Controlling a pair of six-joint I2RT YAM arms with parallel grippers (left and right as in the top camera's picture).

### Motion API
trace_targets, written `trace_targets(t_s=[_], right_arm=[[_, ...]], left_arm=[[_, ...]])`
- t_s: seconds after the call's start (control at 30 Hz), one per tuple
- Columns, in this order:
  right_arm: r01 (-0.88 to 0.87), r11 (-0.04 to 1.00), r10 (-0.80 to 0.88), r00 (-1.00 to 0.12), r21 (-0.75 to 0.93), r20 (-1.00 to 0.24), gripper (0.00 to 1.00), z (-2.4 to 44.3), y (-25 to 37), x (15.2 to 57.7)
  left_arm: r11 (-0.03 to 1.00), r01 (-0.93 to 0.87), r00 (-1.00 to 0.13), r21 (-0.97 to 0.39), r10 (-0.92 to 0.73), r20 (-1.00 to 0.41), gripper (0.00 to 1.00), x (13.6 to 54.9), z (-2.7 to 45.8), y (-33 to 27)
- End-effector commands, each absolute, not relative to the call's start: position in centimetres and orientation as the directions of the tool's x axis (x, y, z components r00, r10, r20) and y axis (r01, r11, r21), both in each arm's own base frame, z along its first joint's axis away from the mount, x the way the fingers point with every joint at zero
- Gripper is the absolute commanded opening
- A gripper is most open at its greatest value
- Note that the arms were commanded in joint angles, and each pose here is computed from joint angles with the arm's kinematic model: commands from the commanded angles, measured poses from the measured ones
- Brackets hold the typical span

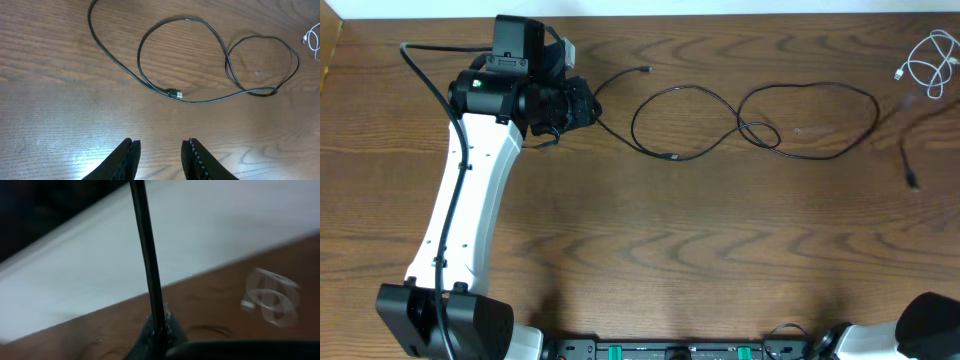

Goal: Untangle cables

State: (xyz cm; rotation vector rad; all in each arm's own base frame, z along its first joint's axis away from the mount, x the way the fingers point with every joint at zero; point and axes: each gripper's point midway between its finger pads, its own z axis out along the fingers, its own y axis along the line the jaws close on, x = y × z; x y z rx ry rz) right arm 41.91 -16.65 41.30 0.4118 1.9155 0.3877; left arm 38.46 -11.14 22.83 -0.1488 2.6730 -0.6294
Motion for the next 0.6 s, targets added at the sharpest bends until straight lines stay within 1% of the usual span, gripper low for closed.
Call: trace_targets(t_s=[0.0, 0.13, 0.33, 0.47, 0.53, 0.57], right_arm=[[0.31, 0.891, 0.43, -0.34, 0.332, -0.836, 0.01, 39.4, -21.4, 41.2], [0.449, 0.857, 0.422, -0.333, 0.251, -0.843, 0.01, 37.9, -24.7, 41.0], [0.601, 0.781, 0.431, -0.324, 0.168, -0.842, 0.01, 35.3, -29.3, 41.0], [0.65, 0.734, 0.498, -0.321, 0.195, -0.806, 0.01, 31.5, -32.3, 41.8], [0.678, 0.702, 0.538, -0.303, 0.218, -0.787, 0.01, 29.8, -33.8, 41.9], [0.705, 0.666, 0.572, -0.27, 0.245, -0.775, 0.01, 28.4, -35.6, 42.0]], left_arm=[[0.896, -0.027, -0.919, -0.443, -0.196, -0.342, 0.33, 38.5, 22.6, -10.9], [0.896, -0.026, -0.919, -0.443, -0.196, -0.343, 0.33, 38.5, 22.7, -10.9], [0.896, -0.027, -0.92, -0.443, -0.196, -0.341, 0.33, 38.5, 22.6, -10.9], [0.896, -0.026, -0.919, -0.443, -0.196, -0.342, 0.33, 38.5, 22.6, -10.9], [0.896, -0.026, -0.919, -0.443, -0.196, -0.341, 0.33, 38.5, 22.6, -10.9], [0.896, -0.026, -0.919, -0.443, -0.196, -0.342, 0.33, 38.5, 22.6, -10.9]])
